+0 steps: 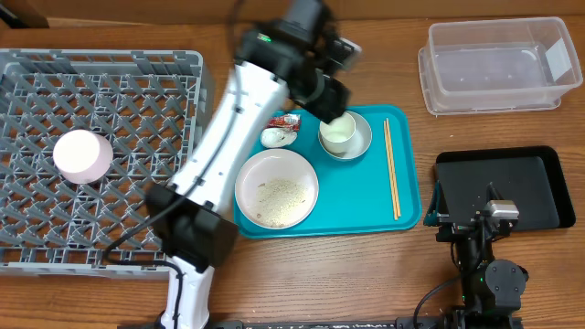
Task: Sort waste into correct bins and load items into the dishwasher
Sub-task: 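Reach the left gripper to the white cup and grasp it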
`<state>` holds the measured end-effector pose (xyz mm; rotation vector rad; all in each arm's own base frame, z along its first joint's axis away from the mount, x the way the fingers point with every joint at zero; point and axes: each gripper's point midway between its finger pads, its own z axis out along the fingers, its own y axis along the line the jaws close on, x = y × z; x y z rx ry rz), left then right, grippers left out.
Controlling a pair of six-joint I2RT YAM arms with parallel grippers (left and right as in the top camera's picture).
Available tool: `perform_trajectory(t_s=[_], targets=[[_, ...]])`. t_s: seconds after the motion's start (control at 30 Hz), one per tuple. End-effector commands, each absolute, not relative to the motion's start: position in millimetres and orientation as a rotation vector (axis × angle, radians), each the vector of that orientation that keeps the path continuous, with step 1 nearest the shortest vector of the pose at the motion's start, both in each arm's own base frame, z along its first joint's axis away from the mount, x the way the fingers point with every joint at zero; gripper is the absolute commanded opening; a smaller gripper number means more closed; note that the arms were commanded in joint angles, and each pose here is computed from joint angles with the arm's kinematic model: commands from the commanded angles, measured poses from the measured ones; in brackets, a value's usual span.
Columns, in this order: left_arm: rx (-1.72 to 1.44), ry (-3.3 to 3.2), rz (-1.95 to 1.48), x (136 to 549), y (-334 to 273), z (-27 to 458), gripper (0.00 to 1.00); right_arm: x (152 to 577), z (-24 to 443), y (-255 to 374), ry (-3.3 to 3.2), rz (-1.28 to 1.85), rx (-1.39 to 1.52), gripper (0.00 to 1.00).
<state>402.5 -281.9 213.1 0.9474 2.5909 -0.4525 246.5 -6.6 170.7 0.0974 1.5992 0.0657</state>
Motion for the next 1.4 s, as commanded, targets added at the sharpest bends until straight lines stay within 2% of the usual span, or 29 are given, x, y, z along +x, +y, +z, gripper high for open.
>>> perform_trajectory(t_s=[0.0, 0.13, 0.2, 0.3, 0.47, 0.57, 0.8, 0.87, 1.07, 1.1, 1.37], targets=[[0.947, 2.590, -0.201, 413.2, -293.4, 188.6, 0.66, 246.3, 169.6, -9.0, 1.591, 0.054, 0.103, 1.00], [1.021, 2.559, -0.198, 408.0, -325.3, 169.2, 0.57, 246.3, 169.6, -9.0, 1.591, 0.054, 0.103, 1.00], [1.048, 2.569, -0.198, 405.5, -334.6, 155.4, 0.56, 246.3, 169.6, -9.0, 1.591, 0.054, 0.103, 0.99], [1.080, 2.608, -0.183, 402.1, -339.8, 132.2, 0.56, 246.3, 169.6, -9.0, 1.591, 0.054, 0.103, 1.00], [1.036, 2.691, -0.164, 402.7, -339.6, 100.9, 0.46, 246.3, 169.6, -9.0, 1.591, 0.054, 0.103, 1.00], [1.013, 2.705, -0.165, 403.8, -340.0, 96.4, 0.38, 246.3, 169.6, -9.0, 1.591, 0.054, 0.103, 1.00], [1.011, 2.744, -0.173, 396.8, -337.7, 92.6, 0.38, 246.3, 169.6, -9.0, 1.591, 0.054, 0.103, 1.00], [1.024, 2.768, -0.195, 391.2, -338.6, 88.2, 0.34, 246.3, 169.6, -9.0, 1.591, 0.054, 0.103, 1.00], [1.029, 2.812, -0.188, 386.0, -335.8, 76.4, 0.33, 246.3, 169.5, -8.9, 1.592, 0.054, 0.103, 1.00], [1.021, 2.815, -0.189, 386.1, -335.9, 76.5, 0.27, 246.3, 169.5, -8.9, 1.592, 0.054, 0.103, 1.00], [1.006, 2.834, -0.185, 383.7, -334.1, 76.0, 0.14, 246.3, 169.6, -9.0, 1.591, 0.054, 0.103, 1.00]])
